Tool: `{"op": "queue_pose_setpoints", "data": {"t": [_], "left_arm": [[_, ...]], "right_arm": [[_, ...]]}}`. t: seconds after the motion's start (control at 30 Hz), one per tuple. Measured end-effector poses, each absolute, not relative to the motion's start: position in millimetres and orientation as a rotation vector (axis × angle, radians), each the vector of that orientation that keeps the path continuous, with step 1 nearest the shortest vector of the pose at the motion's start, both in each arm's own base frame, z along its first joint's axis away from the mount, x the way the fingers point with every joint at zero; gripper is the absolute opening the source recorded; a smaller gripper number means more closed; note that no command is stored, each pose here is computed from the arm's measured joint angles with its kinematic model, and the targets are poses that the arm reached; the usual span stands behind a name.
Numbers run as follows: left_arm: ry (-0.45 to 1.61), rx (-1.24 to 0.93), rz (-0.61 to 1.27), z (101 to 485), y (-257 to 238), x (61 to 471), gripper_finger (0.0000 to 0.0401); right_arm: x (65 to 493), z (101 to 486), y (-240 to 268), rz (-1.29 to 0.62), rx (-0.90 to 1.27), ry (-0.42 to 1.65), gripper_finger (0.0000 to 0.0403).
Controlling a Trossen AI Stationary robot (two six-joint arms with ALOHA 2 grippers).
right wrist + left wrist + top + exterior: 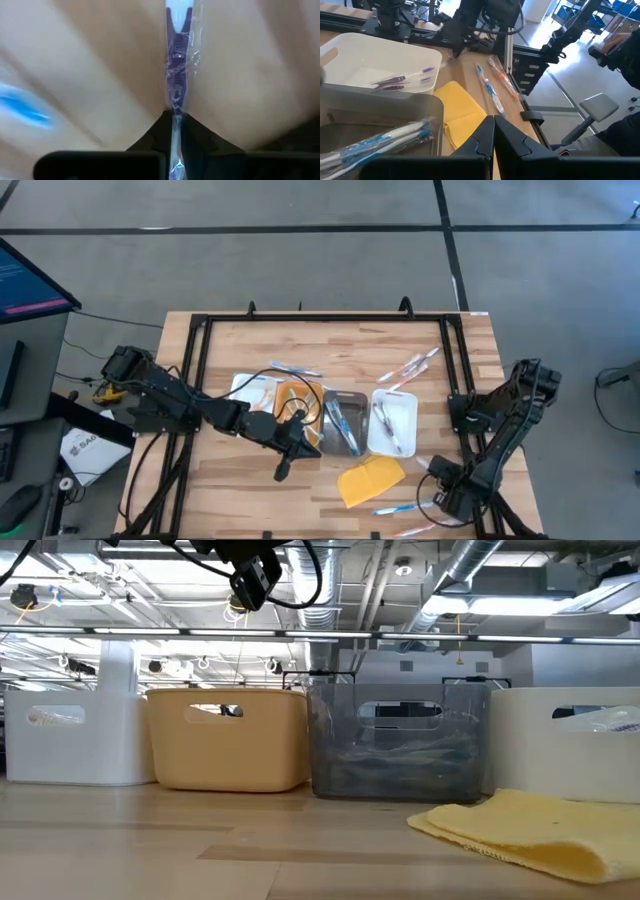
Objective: Pick & Place Toothbrushes
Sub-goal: Put the purple toothbrush into the right white bin
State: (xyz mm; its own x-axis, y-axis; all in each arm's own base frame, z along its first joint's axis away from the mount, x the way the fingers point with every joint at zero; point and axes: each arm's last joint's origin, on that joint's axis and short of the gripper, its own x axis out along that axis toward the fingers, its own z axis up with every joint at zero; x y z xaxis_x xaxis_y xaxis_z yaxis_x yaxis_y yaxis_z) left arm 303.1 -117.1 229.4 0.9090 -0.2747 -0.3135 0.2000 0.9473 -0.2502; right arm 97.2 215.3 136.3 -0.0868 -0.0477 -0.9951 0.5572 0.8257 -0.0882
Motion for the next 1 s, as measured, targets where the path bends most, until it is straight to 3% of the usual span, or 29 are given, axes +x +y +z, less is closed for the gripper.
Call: {"op": "queue_pose_setpoints", "data": {"t": [0.33,0.6,0.77,1.0], "left_arm": [[0.386,-0.205,-0.254,226.5,-117.0,302.0,0.0001],[0.452,-0.200,-0.292,221.2,-117.6,299.4,0.0001],[0.505,-0.186,-0.286,216.4,-117.9,296.9,0.0001],[0.548,-0.170,-0.298,212.8,-122.9,292.8,0.0001]], "right_arm": [[89.3,180.0,194.5,-0.518,0.558,1.683,0.0001],[90.8,224.7,160.5,-0.527,0.861,1.560,0.0000],[92.6,249.7,139.3,-0.645,0.883,1.412,0.0000],[128.2,281.9,123.0,-0.624,0.853,1.243,0.0000]]}}
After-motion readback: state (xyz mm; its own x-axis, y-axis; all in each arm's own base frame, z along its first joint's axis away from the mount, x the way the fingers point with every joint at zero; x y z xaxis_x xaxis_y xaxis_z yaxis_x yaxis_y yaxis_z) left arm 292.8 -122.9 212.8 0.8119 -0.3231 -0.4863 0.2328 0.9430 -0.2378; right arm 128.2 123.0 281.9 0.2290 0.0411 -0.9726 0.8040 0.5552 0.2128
